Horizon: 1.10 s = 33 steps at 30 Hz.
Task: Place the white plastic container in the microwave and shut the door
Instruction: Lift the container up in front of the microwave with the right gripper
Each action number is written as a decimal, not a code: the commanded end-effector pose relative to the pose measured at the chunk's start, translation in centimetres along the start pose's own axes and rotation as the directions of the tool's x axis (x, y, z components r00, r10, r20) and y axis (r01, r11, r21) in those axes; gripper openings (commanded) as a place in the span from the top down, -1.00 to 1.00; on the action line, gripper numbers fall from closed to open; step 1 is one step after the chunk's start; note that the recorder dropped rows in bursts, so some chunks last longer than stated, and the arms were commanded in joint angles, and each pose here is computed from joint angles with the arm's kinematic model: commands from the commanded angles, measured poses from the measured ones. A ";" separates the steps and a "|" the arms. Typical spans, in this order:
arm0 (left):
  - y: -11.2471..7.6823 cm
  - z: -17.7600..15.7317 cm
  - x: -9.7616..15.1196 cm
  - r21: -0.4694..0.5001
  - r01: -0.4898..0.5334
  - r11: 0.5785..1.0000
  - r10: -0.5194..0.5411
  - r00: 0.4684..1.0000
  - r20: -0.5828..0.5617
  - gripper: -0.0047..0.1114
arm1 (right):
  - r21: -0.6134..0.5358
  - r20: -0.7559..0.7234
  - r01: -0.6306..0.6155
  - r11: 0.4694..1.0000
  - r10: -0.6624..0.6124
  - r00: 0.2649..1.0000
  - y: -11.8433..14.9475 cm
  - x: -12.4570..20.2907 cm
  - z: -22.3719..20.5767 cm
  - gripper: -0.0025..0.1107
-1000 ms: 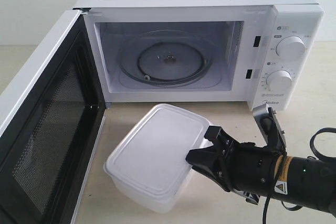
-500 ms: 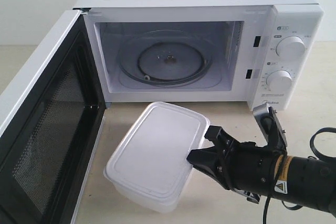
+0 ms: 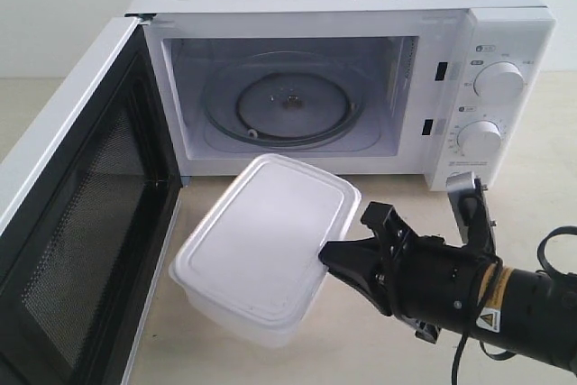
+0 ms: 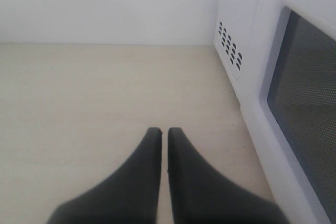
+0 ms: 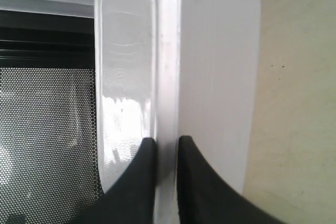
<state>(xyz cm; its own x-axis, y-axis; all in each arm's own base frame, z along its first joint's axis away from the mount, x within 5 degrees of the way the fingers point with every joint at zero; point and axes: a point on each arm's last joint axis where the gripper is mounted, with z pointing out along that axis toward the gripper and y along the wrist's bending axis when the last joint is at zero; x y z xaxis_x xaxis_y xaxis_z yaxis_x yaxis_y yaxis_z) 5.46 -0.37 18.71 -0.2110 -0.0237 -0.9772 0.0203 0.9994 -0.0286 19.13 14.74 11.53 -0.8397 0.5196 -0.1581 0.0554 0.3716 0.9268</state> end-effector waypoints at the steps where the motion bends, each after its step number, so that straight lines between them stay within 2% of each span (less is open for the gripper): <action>1: 0.0 0.0 0.0 0.003 0.009 1.000 -0.009 1.000 0.014 0.84 | -0.080 0.029 -0.005 0.997 0.007 1.000 0.3 0.2 -0.8 0.96; 5: 0.0 0.0 0.0 0.003 0.009 1.000 -0.009 1.000 0.014 0.84 | -0.106 0.034 0.012 0.994 -0.009 0.999 0.7 0.4 -1.3 0.96; 13: 0.0 0.0 0.0 0.003 0.009 1.000 -0.009 1.000 0.014 0.84 | -0.153 0.099 0.084 0.985 -0.069 0.993 3.3 -0.2 -2.7 0.96; 21: 0.0 0.0 0.0 0.003 0.009 1.000 -0.009 1.000 0.014 0.84 | -0.147 0.108 0.196 0.970 -0.181 0.978 5.7 0.0 -4.7 0.96; 33: 0.0 0.0 0.0 0.003 0.009 1.000 -0.009 1.000 0.014 0.84 | -0.116 0.116 0.280 0.953 -0.267 0.957 7.8 0.1 -6.5 0.96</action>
<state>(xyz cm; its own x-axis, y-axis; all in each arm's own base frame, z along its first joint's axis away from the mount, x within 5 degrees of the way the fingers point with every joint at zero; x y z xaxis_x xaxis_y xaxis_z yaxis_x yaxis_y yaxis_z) 5.46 -0.37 18.71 -0.2110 -0.0237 -0.9772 0.0203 0.9994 -0.0286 16.09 12.62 20.21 -0.7547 0.4967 -0.4287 -0.2243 0.4188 0.8799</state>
